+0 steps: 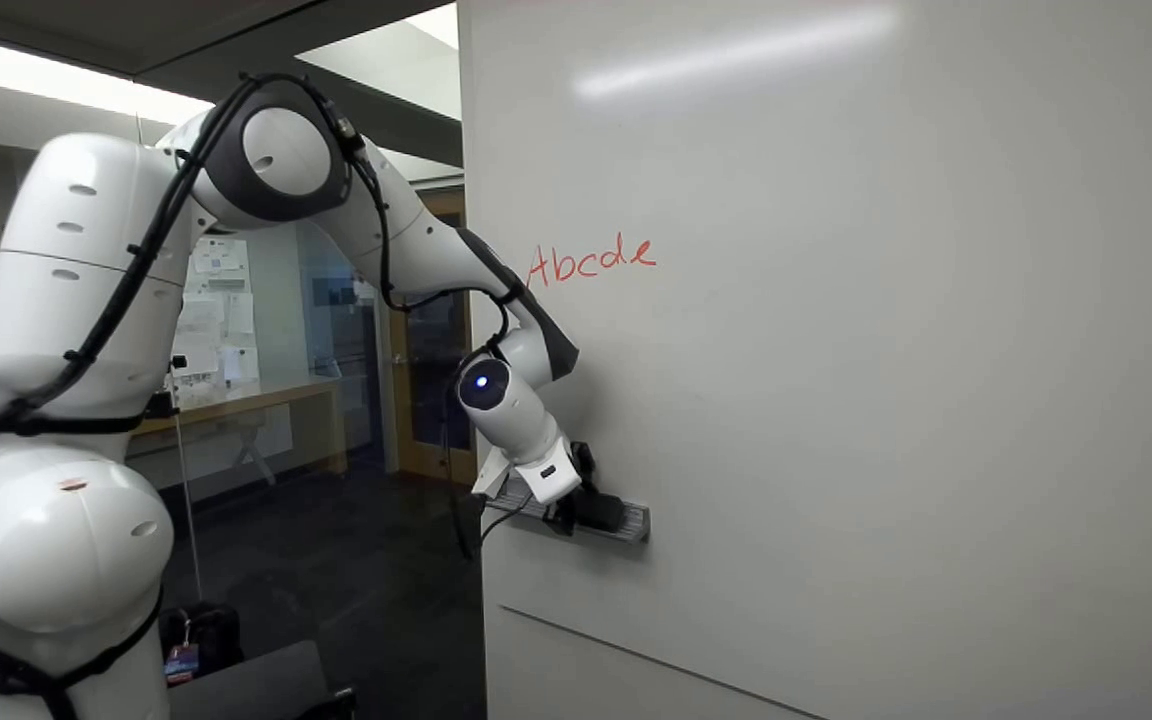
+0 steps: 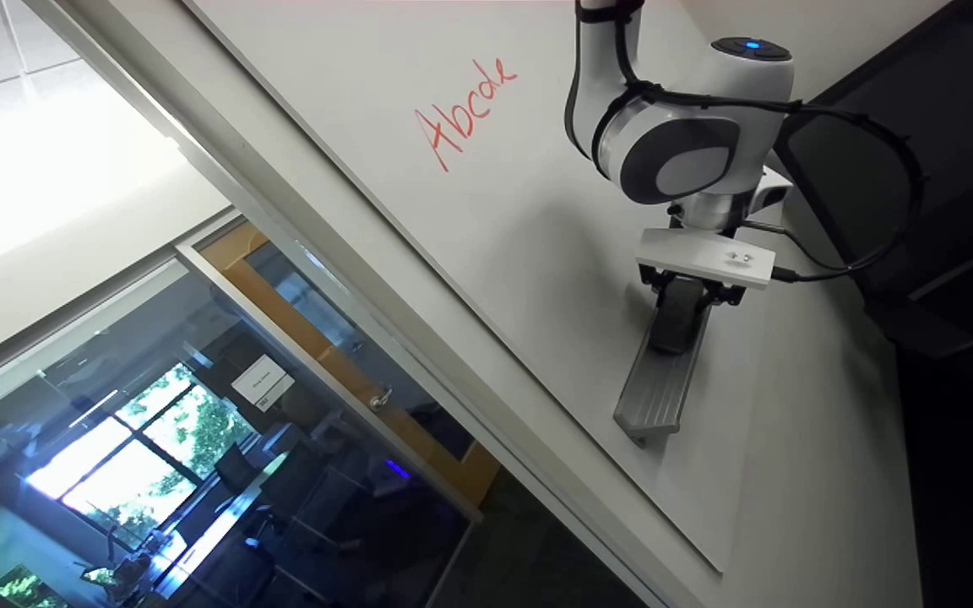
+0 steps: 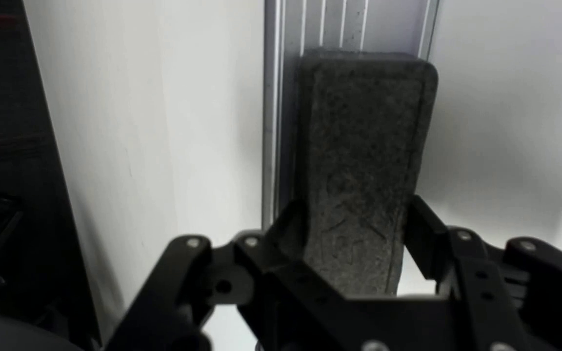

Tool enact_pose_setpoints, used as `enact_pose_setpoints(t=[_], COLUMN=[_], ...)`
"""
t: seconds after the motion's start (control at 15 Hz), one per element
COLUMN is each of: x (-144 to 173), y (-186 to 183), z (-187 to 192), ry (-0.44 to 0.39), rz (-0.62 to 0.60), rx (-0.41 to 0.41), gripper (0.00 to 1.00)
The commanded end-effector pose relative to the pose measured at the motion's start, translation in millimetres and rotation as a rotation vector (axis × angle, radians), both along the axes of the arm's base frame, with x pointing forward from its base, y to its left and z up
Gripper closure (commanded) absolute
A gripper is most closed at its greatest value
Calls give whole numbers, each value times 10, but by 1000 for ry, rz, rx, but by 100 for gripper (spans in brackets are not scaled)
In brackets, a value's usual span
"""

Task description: Use the eraser to erase the board

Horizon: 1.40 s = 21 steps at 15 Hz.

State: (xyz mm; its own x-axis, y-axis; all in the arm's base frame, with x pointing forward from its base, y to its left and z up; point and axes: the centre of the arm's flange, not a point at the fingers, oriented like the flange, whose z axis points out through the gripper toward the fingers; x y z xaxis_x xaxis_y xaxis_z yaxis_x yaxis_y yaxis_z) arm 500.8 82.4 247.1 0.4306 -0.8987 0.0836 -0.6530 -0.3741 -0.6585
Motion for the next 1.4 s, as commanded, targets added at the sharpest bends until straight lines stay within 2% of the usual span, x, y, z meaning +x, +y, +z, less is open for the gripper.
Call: enact_pose_setpoints(t=[0.0, 0.07, 0.47, 0.67, 1.0, 1.33], x=[48, 44, -111, -256, -508, -678], y=[83, 78, -6, -162, -493, -885], z=[0, 20, 228, 459, 1017, 1656], ry=[-15, -18, -57, -106, -260, -459], rz=[-2, -1, -18, -54, -129, -184], rx=[-25, -25, -59, -49, -10, 60], gripper=[66, 70, 70, 70, 70, 70])
